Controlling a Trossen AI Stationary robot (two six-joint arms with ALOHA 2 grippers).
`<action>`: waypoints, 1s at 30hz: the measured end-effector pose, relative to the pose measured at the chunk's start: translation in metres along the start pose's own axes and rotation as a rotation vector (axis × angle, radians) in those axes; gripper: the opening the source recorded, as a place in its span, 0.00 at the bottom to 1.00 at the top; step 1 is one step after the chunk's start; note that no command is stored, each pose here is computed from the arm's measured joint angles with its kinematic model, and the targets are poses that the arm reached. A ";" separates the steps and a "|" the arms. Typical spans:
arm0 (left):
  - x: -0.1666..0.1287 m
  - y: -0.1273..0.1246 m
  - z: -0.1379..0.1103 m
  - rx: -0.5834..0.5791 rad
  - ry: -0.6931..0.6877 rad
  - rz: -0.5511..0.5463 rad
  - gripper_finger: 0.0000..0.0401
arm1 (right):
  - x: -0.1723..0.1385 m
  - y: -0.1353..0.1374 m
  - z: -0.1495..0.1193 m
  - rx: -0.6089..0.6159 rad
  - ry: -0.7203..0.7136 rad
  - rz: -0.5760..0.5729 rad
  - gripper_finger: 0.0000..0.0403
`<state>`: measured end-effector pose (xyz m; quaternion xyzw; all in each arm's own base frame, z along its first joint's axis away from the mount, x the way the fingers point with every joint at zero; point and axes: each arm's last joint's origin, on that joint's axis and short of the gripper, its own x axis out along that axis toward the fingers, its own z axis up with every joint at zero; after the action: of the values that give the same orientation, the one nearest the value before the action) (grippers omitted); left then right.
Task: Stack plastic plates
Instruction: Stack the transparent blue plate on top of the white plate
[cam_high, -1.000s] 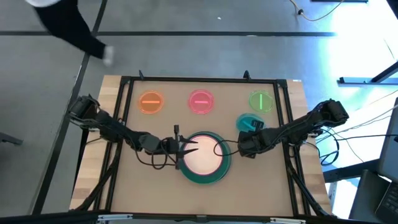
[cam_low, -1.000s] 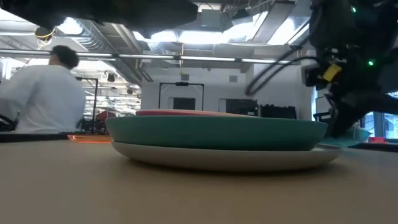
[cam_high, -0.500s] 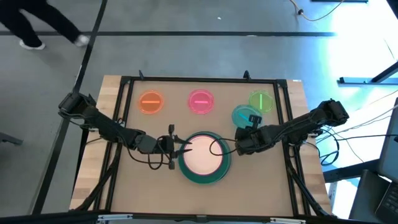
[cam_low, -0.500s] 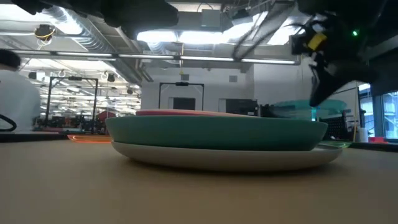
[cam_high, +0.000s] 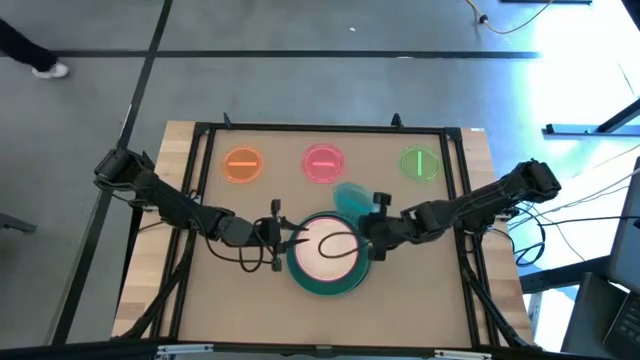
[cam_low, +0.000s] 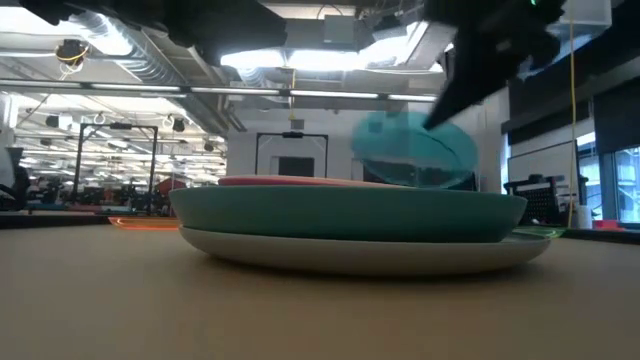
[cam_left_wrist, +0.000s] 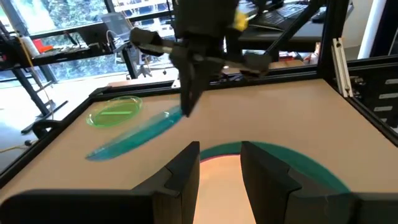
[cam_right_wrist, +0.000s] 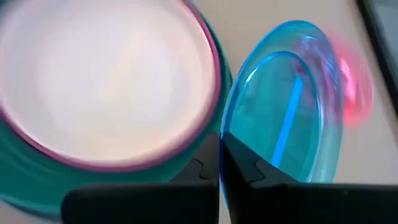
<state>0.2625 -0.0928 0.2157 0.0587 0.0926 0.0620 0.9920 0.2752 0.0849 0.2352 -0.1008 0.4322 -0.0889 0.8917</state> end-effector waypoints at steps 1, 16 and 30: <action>0.000 0.000 0.000 0.000 0.000 0.008 0.27 | -0.001 0.003 0.003 -0.007 -0.038 0.011 0.00; -0.001 0.006 0.001 -0.005 -0.002 0.193 0.27 | 0.007 0.054 0.015 -0.136 -0.223 0.248 0.00; -0.001 0.006 0.001 -0.004 -0.001 0.202 0.27 | 0.037 0.070 0.007 -0.165 -0.159 0.285 0.00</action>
<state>0.2614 -0.0872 0.2171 0.0660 0.0856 0.1618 0.9809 0.3085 0.1440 0.1938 -0.1179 0.3760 0.0824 0.9154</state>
